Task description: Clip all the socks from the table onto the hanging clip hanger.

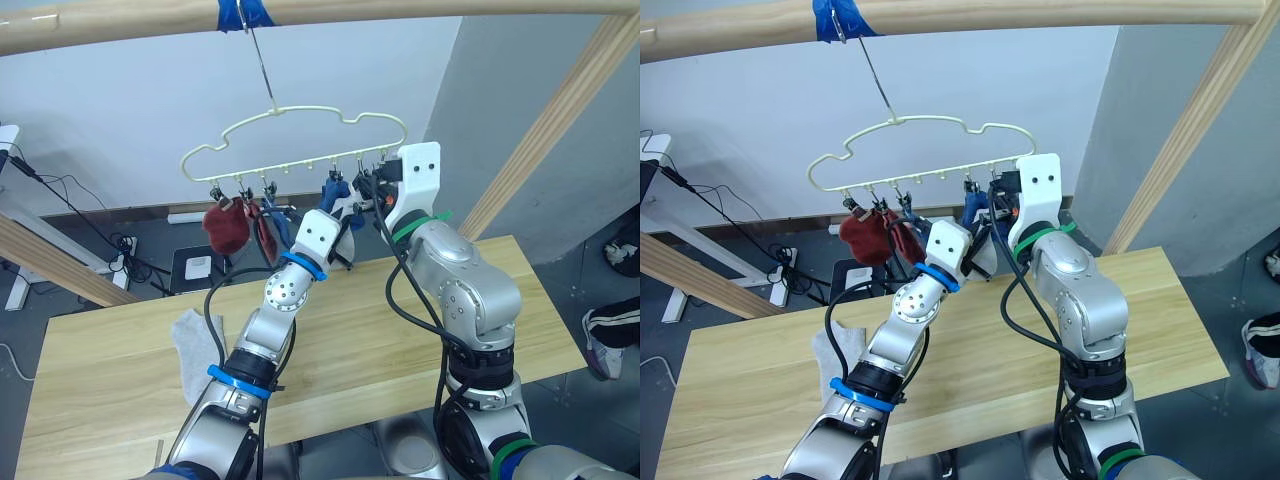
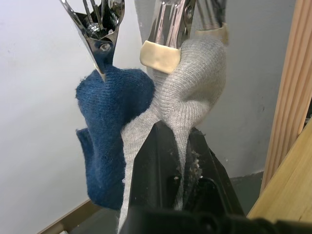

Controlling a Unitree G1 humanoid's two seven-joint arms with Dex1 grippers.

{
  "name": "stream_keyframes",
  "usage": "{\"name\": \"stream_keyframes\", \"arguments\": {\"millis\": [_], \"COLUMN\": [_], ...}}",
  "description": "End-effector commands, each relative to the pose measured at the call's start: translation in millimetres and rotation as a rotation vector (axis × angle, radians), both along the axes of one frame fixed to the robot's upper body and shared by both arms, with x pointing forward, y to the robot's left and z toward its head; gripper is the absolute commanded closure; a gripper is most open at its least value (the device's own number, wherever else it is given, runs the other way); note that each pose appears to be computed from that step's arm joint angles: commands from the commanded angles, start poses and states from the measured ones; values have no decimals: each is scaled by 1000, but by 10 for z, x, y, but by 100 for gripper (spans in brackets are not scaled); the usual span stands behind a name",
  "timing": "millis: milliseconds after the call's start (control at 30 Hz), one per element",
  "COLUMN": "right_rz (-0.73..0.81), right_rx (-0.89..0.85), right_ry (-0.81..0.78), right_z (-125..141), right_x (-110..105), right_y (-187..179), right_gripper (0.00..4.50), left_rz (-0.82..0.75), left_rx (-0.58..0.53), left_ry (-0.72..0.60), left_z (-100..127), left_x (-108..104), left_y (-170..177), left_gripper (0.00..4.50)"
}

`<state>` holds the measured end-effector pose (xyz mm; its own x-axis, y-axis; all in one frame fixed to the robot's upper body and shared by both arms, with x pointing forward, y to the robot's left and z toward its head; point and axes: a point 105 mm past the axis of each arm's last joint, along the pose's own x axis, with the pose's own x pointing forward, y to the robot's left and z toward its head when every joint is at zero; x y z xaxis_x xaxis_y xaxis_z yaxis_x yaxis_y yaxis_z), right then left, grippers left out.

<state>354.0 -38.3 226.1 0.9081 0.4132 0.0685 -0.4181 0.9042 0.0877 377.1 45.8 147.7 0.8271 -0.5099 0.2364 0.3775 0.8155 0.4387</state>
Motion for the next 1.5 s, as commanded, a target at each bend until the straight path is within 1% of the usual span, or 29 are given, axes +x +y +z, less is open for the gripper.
{"name": "stream_keyframes", "arguments": {"millis": [33, 67, 100, 133, 233, 433, 500, 567, 600, 633, 700, 767, 867, 900, 1033, 1233, 1333, 1433, 1500], "right_rz": [8, 10, 11, 13, 29, 107, 139, 161, 165, 167, 170, 165, 135, 126, 91, 43, 8, -6, -15], "right_rx": [15, 12, 9, 6, -6, -64, -111, -159, -172, -180, -195, -204, -226, -230, -255, -286, -290, -287, -279], "right_ry": [-54, -56, -57, -59, -65, -93, -116, -146, -155, -160, -169, -171, -185, -189, -209, -205, -206, -210, -204], "right_z": [127, 129, 130, 131, 134, 158, 162, 168, 171, 172, 168, 160, 148, 151, 161, 90, 74, 75, 63], "right_x": [-66, -67, -67, -68, -96, -247, -320, -395, -416, -428, -455, -474, -497, -498, -459, -327, -237, -168, -100], "right_y": [12, 14, 13, 13, 14, 37, 32, -5, -20, -28, -54, -87, -174, -195, -241, -244, -259, -254, -236], "right_gripper": [270, 227, 204, 163, 163, 163, 161, 161, 161, 161, 161, 161, 161, 161, 161, 161, 161, 161, 161], "left_rz": [0, -1, -2, -2, 0, -12, -18, -49, -59, -63, -94, -118, -263, -290, -373, -559, -581, -581, -585], "left_rx": [-18, -18, -19, -18, -15, -44, -53, -44, -42, -40, -44, -46, -46, -26, -19, -21, -39, -38, -40], "left_ry": [-38, -37, -37, -36, -35, -42, -33, 7, 22, 31, 30, 34, 60, 66, 159, 204, 239, 249, 251], "left_z": [109, 108, 109, 108, 111, 155, 160, 104, 82, 70, 94, 111, 146, 146, 140, 361, 502, 594, 696], "left_x": [-3, -4, -4, -4, 8, 1, -3, -30, -40, -44, -90, -132, -335, -386, -519, -822, -847, -836, -830], "left_y": [-21, -22, -23, -24, -28, -38, -30, -40, -41, -40, -28, -7, 49, 92, 284, 434, 551, 602, 632], "left_gripper": [450, 450, 450, 450, 450, 450, 396, 348, 316, 294, 234, 234, 234, 234, 234, 234, 234, 234, 234]}}
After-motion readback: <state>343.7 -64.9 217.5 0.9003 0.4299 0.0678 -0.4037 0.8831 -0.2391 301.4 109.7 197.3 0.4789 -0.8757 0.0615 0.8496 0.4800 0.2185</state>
